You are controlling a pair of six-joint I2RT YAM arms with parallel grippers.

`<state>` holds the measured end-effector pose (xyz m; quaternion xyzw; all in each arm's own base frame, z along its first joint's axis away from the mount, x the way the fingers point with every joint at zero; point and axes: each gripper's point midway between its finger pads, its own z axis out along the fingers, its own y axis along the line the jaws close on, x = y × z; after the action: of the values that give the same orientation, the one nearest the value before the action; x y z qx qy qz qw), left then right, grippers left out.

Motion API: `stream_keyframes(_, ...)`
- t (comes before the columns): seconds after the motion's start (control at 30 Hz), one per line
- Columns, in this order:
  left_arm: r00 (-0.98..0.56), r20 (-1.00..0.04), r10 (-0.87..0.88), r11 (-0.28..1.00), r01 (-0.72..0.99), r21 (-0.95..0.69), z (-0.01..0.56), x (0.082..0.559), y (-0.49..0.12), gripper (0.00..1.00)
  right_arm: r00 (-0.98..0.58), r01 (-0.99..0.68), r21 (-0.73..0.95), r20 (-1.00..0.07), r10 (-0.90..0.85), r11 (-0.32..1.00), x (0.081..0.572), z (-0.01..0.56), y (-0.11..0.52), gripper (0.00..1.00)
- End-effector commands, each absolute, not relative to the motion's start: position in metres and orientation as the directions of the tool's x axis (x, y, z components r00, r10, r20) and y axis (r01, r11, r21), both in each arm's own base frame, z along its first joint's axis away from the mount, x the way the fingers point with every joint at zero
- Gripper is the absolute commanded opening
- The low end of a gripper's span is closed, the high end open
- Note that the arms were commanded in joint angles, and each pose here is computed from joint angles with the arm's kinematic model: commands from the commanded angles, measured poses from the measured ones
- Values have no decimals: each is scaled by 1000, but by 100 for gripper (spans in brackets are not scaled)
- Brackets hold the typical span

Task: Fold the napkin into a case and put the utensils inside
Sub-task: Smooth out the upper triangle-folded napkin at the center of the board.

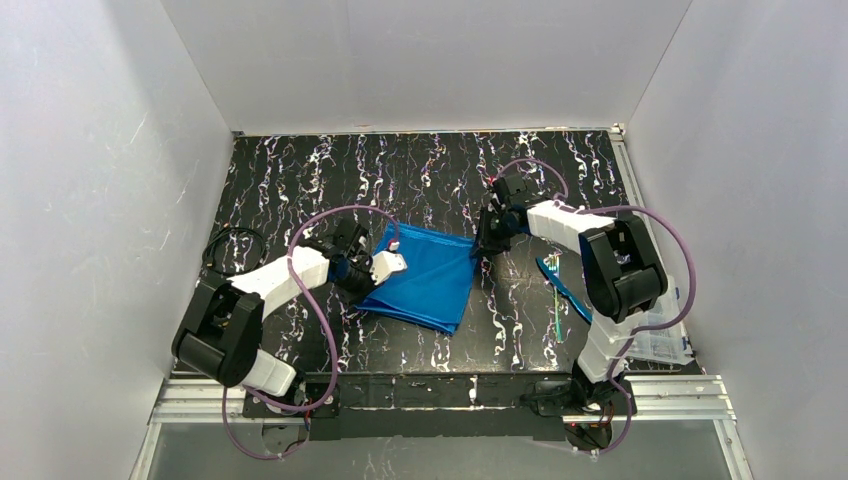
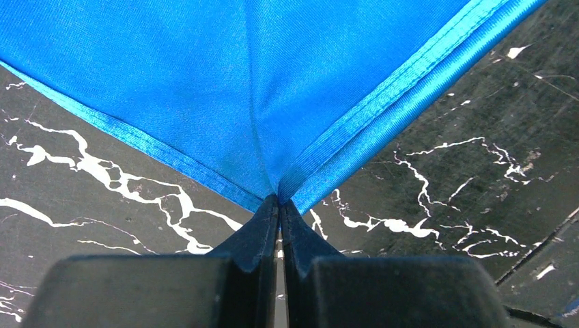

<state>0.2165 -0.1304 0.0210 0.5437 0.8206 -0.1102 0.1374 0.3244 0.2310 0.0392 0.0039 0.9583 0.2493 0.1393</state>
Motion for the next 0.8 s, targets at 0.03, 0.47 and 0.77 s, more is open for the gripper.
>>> stream_keyframes(0.03,-360,-332,872,383,924,5,15,218,-125,0,-959,-49,516,-265,104,855,335,37,237,13)
stream_keyframes(0.47,-352,-316,881,376,926,17,9,216,-120,0,-951,-12,461,-278,132,887,339,25,210,23)
stream_keyframes(0.77,-355,-315,880,380,925,18,9,216,-121,0,-927,-116,508,-364,91,853,335,76,217,57)
